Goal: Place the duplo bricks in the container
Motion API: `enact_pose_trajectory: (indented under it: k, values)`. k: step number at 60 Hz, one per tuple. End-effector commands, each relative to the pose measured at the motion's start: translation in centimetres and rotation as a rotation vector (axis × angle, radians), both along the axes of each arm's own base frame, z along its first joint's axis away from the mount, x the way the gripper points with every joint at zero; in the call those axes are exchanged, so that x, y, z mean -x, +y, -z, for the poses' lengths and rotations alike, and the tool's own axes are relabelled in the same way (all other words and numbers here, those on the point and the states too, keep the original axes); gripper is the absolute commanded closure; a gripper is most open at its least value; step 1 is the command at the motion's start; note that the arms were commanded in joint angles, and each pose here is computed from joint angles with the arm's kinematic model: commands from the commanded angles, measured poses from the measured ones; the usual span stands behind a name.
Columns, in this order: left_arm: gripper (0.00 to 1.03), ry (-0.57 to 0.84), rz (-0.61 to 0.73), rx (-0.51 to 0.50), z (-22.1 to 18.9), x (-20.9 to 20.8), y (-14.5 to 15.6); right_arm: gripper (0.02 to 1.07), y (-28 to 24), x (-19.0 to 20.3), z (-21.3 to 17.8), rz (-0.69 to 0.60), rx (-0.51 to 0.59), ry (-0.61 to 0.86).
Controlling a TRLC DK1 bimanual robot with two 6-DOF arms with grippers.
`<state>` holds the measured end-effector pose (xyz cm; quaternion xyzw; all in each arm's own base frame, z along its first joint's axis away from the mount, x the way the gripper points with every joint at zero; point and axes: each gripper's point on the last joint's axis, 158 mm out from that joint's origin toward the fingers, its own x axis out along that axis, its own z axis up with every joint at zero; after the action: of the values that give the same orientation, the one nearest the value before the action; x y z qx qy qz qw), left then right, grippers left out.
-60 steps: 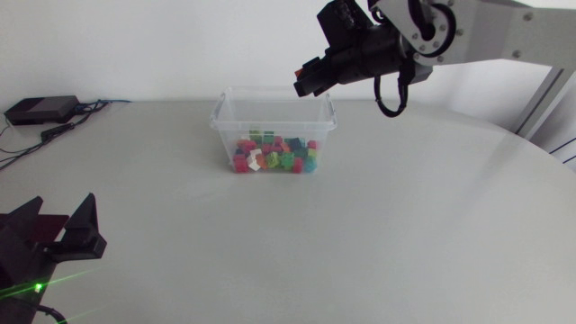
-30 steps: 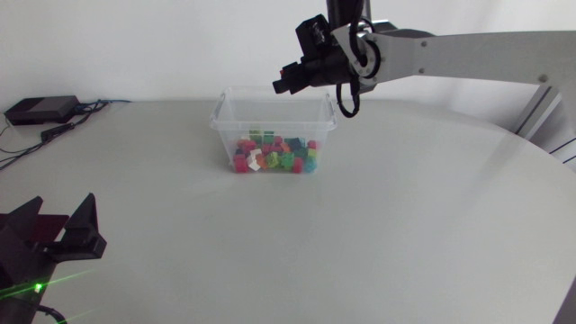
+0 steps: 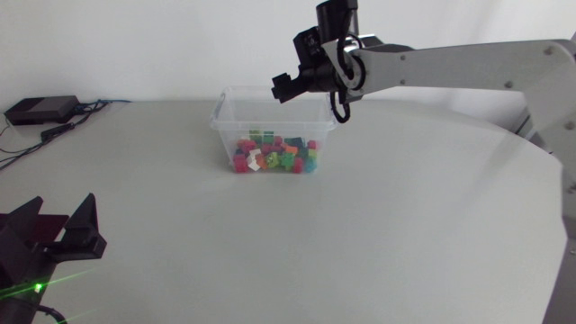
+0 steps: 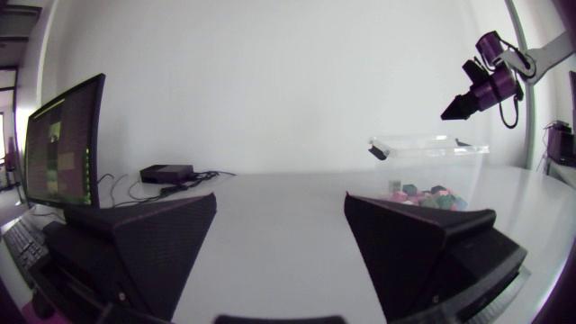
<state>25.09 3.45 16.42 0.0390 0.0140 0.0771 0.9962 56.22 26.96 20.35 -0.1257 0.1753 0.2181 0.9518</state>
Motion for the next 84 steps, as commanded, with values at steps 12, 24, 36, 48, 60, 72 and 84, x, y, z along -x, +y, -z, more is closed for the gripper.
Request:
enact_pose_trajectory:
  k: [12, 24, 36, 48, 60, 72, 84]
  values:
    - [0.04, 0.007, -0.013, 0.007, 0.7, 0.0, 0.3, 0.06, -9.4, 3.5, -6.5, 0.193, -0.041, -0.140]
    - [0.04, 0.007, -0.013, 0.007, 0.7, 0.0, 0.3, 0.06, -15.4, 6.5, -5.3, 0.292, 0.041, -0.156]
    - [0.04, 0.007, -0.013, 0.007, 0.7, 0.0, 0.3, 0.06, -20.2, 10.1, -7.2, 0.369, 0.027, -0.204]
    - [0.04, 0.007, -0.013, 0.007, 0.7, 0.0, 0.3, 0.06, -24.6, 13.6, -7.7, 0.426, 0.063, -0.241]
    - [0.04, 0.007, -0.013, 0.007, 0.7, 0.0, 0.3, 0.06, -26.6, 17.6, -7.4, 0.449, 0.086, -0.278]
    - [0.04, 0.007, -0.013, 0.007, 0.7, 0.0, 0.3, 0.06, -26.9, 21.5, -7.1, 0.445, 0.093, -0.329]
    - [0.04, 0.007, -0.013, 0.007, 0.7, 0.0, 0.3, 0.06, -27.5, 24.9, -5.9, 0.448, 0.119, -0.379]
